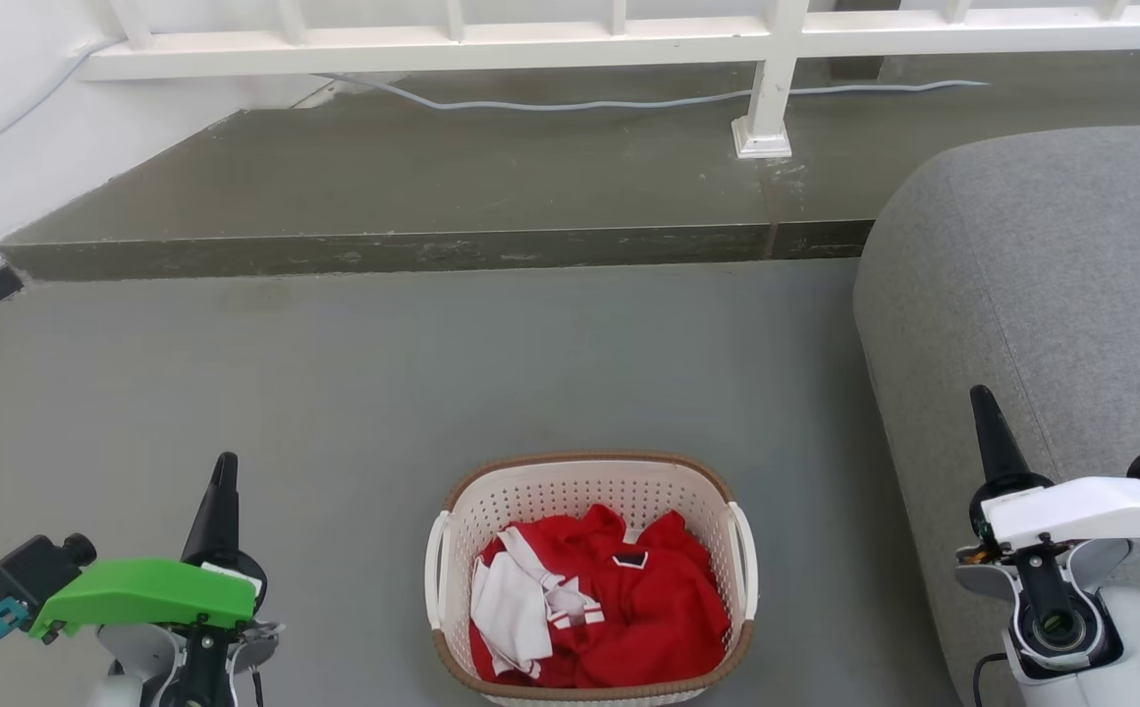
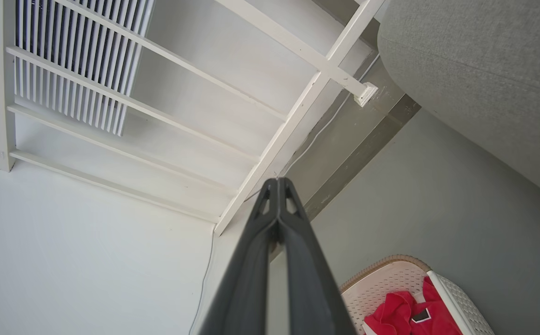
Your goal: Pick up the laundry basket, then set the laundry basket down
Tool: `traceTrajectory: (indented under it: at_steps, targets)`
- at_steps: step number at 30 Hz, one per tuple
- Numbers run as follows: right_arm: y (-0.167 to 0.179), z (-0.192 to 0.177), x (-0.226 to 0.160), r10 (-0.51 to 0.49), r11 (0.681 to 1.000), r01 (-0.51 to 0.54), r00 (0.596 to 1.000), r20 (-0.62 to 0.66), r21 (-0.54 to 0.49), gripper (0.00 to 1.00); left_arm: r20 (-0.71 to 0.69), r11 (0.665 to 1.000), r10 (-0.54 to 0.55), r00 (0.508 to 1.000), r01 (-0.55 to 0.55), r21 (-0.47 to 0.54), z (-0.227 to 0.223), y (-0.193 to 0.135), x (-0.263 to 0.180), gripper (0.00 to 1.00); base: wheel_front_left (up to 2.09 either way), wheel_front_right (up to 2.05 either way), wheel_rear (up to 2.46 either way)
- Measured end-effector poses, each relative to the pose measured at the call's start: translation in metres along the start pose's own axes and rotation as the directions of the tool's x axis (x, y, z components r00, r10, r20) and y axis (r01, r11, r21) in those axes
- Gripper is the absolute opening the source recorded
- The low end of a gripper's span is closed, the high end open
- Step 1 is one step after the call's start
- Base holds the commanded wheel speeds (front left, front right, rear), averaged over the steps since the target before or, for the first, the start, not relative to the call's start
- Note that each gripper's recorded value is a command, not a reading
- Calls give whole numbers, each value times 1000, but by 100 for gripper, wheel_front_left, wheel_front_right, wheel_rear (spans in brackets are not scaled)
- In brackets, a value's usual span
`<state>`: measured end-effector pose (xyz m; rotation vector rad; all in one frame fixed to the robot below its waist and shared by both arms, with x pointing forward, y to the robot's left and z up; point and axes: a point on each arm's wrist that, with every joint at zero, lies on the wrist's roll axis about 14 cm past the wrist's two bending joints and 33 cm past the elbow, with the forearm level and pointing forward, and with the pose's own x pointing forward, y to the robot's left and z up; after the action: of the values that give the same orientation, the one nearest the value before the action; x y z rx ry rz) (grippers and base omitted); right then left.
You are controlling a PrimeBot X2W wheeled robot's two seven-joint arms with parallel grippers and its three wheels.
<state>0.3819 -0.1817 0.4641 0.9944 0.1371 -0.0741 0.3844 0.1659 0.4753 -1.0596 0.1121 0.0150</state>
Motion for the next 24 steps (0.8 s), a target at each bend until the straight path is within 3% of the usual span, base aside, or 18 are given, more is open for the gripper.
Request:
traceTrajectory:
  at_steps: [12, 24]
  targets:
    - [-1, 7, -1, -1, 989, 0, 1000, 8, 149, 0, 2, 991, 8, 1000, -7, -131, 6, 2, -1, 0, 0, 0, 0]
    - [-1, 13, -3, 6, 954, -12, 1000, 20, 301, 0, 7, 966, 1, 1000, 1, -260, 11, 2, -2, 0, 0, 0, 0]
